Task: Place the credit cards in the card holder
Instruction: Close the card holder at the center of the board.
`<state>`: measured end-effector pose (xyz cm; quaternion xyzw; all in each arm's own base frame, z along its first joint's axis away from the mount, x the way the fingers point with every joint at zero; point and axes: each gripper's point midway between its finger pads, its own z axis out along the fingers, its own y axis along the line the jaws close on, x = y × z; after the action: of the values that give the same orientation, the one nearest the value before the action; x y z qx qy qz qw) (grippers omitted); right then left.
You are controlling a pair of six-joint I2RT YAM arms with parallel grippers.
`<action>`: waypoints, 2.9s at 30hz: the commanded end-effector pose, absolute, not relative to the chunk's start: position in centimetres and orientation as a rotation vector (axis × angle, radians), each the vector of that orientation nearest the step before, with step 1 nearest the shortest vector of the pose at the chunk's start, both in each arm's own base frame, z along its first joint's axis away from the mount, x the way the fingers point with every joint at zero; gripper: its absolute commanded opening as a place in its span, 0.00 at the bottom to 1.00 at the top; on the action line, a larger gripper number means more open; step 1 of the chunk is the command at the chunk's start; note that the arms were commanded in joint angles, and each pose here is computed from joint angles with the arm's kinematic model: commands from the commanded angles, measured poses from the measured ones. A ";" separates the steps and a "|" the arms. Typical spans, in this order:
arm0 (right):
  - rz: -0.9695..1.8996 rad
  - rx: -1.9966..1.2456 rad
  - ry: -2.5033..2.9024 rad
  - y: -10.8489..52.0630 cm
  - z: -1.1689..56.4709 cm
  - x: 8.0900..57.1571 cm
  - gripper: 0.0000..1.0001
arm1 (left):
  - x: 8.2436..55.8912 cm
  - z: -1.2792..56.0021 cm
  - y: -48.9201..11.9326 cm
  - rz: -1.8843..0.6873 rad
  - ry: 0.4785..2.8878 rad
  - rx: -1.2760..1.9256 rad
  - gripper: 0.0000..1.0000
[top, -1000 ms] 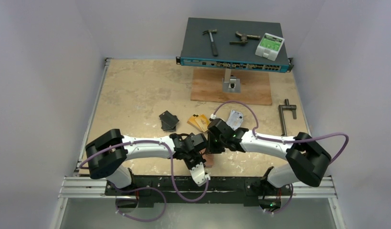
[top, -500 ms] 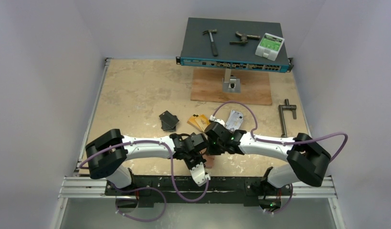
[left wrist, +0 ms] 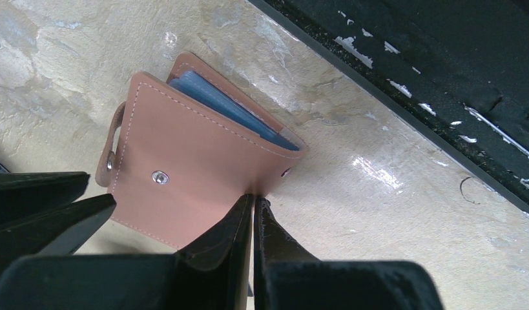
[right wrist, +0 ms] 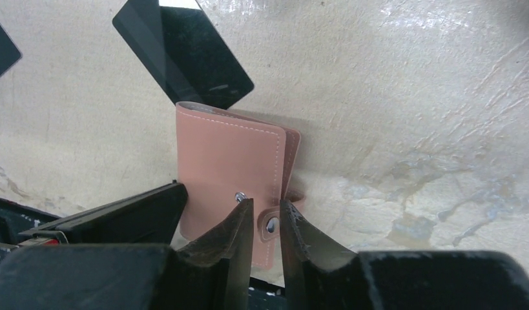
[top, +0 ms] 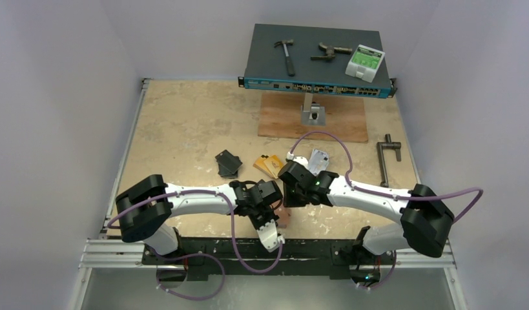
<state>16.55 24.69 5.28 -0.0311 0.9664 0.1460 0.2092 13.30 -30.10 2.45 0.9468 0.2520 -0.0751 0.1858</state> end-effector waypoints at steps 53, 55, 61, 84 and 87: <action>0.258 -0.225 2.821 22.5 5.4 14.3 0.14 | 13.3 2.6 -30.7 -0.232 0.751 2.668 0.02; 0.261 -0.223 2.817 22.6 5.4 14.3 0.12 | 13.4 2.7 -30.8 -0.231 0.752 2.666 0.02; 0.258 -0.200 2.793 22.5 5.6 14.7 0.00 | 13.4 2.7 -30.8 -0.232 0.755 2.665 0.01; 0.475 -0.274 2.770 26.5 4.7 15.1 0.00 | 13.2 2.5 -31.0 -0.251 0.742 2.680 0.01; 0.494 -0.274 2.769 26.8 4.3 15.1 0.00 | 13.3 2.4 -31.0 -0.249 0.743 2.680 0.01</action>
<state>14.76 25.35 4.23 -0.0858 0.9751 0.1433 0.1460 13.36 -30.17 2.47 0.9461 0.2651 -0.0781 0.1689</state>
